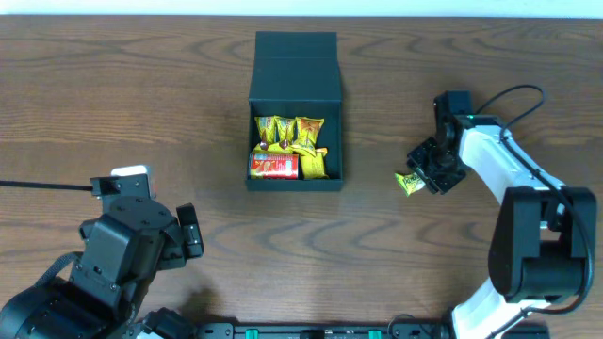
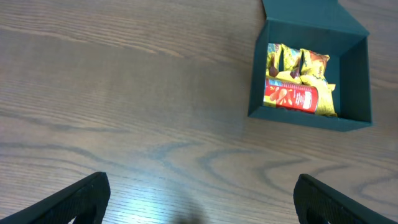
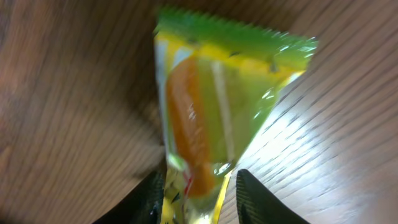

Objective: Pack container
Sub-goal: 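Lower the right gripper onto the green Pandan packet and grasp it, then carry the green packet into the box and lower it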

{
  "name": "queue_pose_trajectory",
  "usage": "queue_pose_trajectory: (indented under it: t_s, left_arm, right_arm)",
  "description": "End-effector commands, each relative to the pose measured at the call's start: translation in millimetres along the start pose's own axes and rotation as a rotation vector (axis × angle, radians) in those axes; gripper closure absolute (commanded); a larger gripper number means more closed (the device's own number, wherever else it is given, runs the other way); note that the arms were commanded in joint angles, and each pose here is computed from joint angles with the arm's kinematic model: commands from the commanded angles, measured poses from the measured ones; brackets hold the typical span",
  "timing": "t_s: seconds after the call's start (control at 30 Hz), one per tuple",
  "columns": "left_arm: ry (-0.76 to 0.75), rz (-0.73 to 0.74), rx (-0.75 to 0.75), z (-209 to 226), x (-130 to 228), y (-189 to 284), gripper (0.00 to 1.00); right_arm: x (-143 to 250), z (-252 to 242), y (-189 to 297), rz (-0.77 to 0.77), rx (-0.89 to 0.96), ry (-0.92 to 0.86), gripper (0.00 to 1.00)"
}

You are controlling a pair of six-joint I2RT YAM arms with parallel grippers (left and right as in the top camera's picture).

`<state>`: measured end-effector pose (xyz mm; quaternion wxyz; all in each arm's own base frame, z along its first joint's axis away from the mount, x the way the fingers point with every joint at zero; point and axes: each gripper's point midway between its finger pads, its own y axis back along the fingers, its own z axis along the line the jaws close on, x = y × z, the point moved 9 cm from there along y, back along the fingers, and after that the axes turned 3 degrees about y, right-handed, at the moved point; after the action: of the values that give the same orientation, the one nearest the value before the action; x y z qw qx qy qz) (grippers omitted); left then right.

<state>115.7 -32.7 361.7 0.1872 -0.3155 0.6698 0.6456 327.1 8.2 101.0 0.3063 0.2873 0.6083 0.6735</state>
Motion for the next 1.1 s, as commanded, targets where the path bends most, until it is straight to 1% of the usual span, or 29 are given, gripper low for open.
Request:
queue_pose_trajectory:
  t_s: [0.0,0.1,0.2,0.33,0.47,0.57,0.7,0.8,0.9,1.07]
  left_arm:
    - [0.009,-0.004,-0.005,1,0,0,0.04]
    - [0.010,-0.006,-0.004,1,-1,0,0.04]
    - [0.012,-0.010,-0.001,0,-1,0,0.05]
    - [0.012,-0.010,-0.001,0,-1,0,0.04]
    - [0.012,-0.009,-0.002,0,-1,0,0.05]
    - [0.012,-0.010,-0.002,0,-1,0,0.05]
    - [0.012,-0.010,-0.002,1,-1,0,0.05]
    - [0.012,-0.010,-0.002,0,-1,0,0.05]
    - [0.012,-0.009,-0.002,1,-1,0,0.04]
    - [0.011,-0.009,-0.003,1,-1,0,0.04]
  right_arm:
    - [-5,-5,1,-0.003,0.003,0.009,0.73]
    - [-5,-5,1,-0.004,0.003,0.009,0.87]
    - [-4,-5,1,-0.001,0.000,0.010,0.99]
    - [-2,-2,1,0.027,-0.027,0.039,0.99]
    - [-1,9,12,0.079,-0.103,0.089,0.99]
    - [-3,26,37,0.099,-0.162,0.180,0.99]
    - [5,59,89,0.032,-0.217,0.381,0.99]
    - [23,89,129,-0.058,-0.235,0.516,0.98]
    - [49,116,151,-0.120,-0.287,0.666,0.98]
    - [96,141,152,-0.210,-0.252,0.829,0.98]
